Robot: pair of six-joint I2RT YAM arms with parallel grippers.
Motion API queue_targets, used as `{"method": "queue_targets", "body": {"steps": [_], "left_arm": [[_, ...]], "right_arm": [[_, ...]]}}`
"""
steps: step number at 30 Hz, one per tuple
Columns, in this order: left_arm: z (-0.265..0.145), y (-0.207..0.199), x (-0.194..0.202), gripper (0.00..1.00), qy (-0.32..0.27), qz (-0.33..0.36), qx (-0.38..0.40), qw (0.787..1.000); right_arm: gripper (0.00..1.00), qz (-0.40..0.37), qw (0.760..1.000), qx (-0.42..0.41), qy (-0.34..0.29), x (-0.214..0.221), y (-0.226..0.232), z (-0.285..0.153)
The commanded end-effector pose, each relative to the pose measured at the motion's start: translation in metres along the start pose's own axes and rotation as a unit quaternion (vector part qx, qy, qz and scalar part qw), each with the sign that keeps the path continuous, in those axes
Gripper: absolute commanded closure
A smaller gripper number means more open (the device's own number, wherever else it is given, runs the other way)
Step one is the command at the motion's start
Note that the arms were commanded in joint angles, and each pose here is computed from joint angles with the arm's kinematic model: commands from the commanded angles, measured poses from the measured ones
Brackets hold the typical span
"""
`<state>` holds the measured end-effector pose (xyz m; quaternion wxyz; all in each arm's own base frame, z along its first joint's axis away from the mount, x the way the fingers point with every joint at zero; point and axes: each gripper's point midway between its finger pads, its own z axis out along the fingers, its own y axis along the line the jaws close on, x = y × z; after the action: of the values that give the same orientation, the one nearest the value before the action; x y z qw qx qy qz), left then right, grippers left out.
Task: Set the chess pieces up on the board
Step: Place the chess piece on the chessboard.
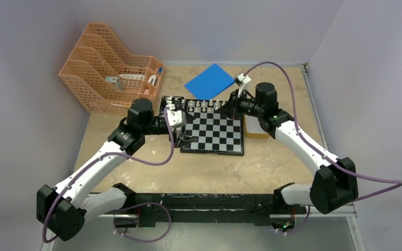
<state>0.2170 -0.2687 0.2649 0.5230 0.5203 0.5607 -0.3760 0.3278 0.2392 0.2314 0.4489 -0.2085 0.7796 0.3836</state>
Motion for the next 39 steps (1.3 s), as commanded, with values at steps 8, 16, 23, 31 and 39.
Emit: {"method": "queue_targets", "body": {"steps": [8, 16, 23, 31, 39], "left_arm": [[0.025, -0.003, -0.020, 0.33, -0.039, 0.305, 0.111, 0.945], [0.038, 0.000, -0.016, 0.36, -0.026, 0.330, 0.136, 0.934], [0.034, -0.003, 0.004, 0.37, 0.001, 0.335, 0.145, 0.931], [0.036, -0.008, 0.003, 0.49, -0.005, 0.342, 0.154, 0.927], [0.034, -0.007, 0.002, 0.62, 0.004, 0.337, 0.146, 0.930]], "right_arm": [[0.92, -0.039, 0.973, -0.215, 0.069, 0.038, 0.104, -0.016], [0.92, -0.056, 0.966, -0.234, 0.095, 0.044, 0.124, -0.012], [0.92, -0.063, 0.967, -0.232, 0.081, 0.038, 0.128, -0.017], [0.94, -0.064, 0.965, -0.242, 0.074, 0.035, 0.132, -0.019], [0.94, -0.071, 0.965, -0.247, 0.058, 0.026, 0.139, -0.027]]}}
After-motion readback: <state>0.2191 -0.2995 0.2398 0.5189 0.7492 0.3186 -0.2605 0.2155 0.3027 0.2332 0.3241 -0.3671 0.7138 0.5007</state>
